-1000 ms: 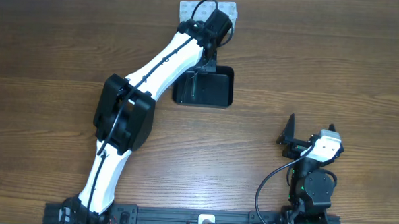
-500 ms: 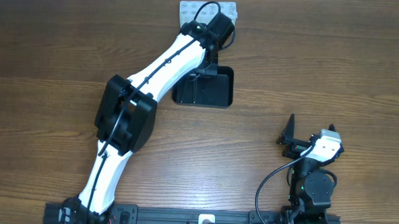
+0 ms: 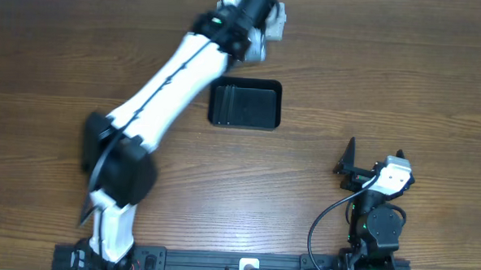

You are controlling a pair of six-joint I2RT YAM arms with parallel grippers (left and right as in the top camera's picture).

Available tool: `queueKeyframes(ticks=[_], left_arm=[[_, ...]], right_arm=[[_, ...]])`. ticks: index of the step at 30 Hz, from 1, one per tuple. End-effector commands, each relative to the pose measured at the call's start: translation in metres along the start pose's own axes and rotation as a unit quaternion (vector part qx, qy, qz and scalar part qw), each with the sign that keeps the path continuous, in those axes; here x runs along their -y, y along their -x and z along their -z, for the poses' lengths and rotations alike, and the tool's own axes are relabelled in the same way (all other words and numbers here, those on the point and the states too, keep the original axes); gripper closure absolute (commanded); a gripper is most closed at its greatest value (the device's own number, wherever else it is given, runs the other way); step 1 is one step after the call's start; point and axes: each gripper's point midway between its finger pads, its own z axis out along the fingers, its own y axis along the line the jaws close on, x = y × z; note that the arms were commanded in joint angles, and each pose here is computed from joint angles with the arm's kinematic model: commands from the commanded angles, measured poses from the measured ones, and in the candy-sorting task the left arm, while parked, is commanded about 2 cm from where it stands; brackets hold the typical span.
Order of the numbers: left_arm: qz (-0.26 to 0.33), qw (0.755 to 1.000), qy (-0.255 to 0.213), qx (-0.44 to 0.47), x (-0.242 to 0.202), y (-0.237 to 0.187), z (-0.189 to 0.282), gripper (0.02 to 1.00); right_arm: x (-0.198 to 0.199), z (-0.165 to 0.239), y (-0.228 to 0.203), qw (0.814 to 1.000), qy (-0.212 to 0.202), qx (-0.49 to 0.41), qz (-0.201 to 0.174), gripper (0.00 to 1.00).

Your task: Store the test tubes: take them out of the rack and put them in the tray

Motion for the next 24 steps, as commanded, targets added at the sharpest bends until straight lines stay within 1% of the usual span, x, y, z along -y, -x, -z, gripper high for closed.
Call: queueKeyframes(ticks=[1, 3, 5, 9, 12, 15, 18, 21, 24], left_arm=[[0.030, 0.985, -0.005, 0.167, -0.059, 0.107, 0.105, 0.020], [0.031, 0.979, -0.006, 0.204, -0.080, 0.128, 0.134, 0.020], [0.014, 0.974, -0.004, 0.227, -0.101, 0.140, 0.160, 0.020], [-0.024, 0.969, 0.013, 0.247, -0.130, 0.140, 0.192, 0.020], [-0.028, 0.968, 0.025, 0.250, -0.149, 0.125, 0.205, 0.020], [-0.021, 0.964, 0.021, 0.263, -0.164, 0.107, 0.212, 0.020], [-0.012, 0.956, 0.002, 0.292, -0.179, 0.084, 0.215, 0.020], [-0.005, 0.943, -0.021, 0.333, -0.193, 0.054, 0.217, 0.020], [0.001, 0.929, -0.029, 0.370, -0.210, 0.017, 0.216, 0.020]], right_arm=[[0.000, 0.000, -0.001, 1.000, -0.001, 0.000, -0.003, 0.007], [0.000, 0.000, -0.001, 1.000, -0.001, 0.000, -0.003, 0.007], [0.000, 0.000, -0.001, 1.000, -0.001, 0.000, -0.002, 0.007], [0.000, 0.000, -0.001, 1.000, -0.001, 0.000, -0.003, 0.009], [0.000, 0.000, -0.001, 1.000, -0.001, 0.000, -0.003, 0.007], [0.000, 0.000, -0.001, 1.000, -0.001, 0.000, -0.003, 0.007], [0.000, 0.000, -0.001, 1.000, -0.001, 0.000, -0.003, 0.007], [0.000, 0.000, -0.001, 1.000, -0.001, 0.000, -0.002, 0.007], [0.000, 0.000, -0.001, 1.000, -0.001, 0.000, -0.003, 0.009]])
